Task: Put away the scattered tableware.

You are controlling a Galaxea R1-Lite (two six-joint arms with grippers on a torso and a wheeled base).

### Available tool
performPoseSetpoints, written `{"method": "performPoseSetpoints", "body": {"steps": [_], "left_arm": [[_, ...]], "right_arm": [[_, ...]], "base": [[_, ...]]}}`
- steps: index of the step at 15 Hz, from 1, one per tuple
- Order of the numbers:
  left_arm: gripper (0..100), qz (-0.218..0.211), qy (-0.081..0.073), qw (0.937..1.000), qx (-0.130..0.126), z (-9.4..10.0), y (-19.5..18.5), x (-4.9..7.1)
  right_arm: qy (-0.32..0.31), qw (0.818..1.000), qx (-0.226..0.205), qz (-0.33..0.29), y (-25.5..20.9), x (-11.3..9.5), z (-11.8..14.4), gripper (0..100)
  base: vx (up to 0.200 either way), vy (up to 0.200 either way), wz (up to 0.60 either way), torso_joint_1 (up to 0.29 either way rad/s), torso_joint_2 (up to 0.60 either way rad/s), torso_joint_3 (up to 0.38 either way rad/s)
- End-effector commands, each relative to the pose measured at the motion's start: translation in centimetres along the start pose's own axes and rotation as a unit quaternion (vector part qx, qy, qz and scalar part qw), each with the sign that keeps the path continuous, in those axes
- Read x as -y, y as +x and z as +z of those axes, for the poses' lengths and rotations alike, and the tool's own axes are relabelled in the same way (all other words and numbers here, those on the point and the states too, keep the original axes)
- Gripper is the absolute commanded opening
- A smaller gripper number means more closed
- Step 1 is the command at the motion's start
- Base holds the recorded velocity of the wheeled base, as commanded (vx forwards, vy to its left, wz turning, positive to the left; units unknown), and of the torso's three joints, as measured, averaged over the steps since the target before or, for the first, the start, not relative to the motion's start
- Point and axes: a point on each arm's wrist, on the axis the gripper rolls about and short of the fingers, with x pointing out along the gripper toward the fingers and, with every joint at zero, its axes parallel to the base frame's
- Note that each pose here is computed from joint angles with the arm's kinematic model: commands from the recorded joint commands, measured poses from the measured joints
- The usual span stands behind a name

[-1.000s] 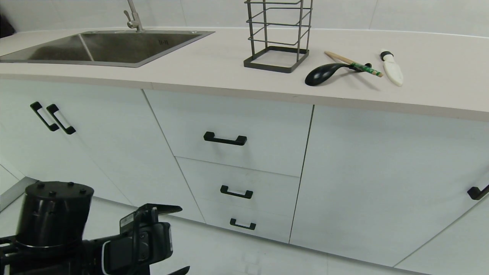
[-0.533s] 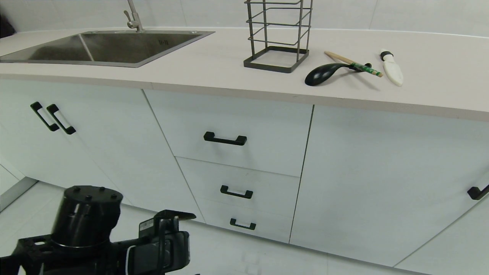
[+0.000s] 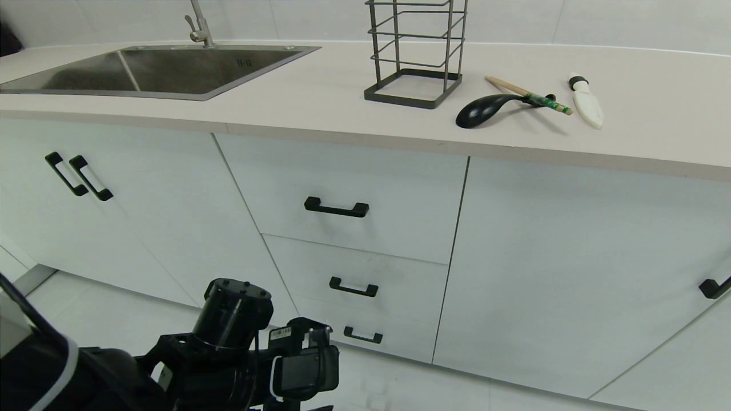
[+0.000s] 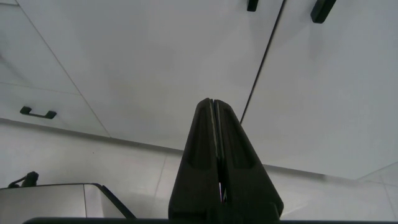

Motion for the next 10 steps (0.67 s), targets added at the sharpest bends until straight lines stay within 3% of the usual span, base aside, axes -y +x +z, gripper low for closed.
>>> {"method": "performPoseSetpoints", "body": {"steps": [1, 4, 8, 10], "left_arm": [[100, 0.006, -0.009, 0.9998, -0.019, -1.0, 2.6, -0.5], [100, 0.008, -0.018, 0.9994, -0.028, -1.9, 4.3, -1.2], [100, 0.028, -0.016, 0.9993, -0.021, -1.9, 5.1, -2.8], [100, 0.045, 0.011, 0.9989, -0.008, -1.3, 5.8, -4.0]], "right_arm": [[0.0, 1.0, 0.0, 0.0, 0.0, 0.0, 0.0, 0], [0.0, 1.0, 0.0, 0.0, 0.0, 0.0, 0.0, 0], [0.0, 1.0, 0.0, 0.0, 0.0, 0.0, 0.0, 0], [0.0, 1.0, 0.0, 0.0, 0.0, 0.0, 0.0, 0]], "base": [[0.0, 0.0, 0.0, 0.0, 0.0, 0.0], [0.0, 0.0, 0.0, 0.0, 0.0, 0.0], [0.0, 0.0, 0.0, 0.0, 0.0, 0.0], [0.0, 0.0, 0.0, 0.0, 0.0, 0.0]]}}
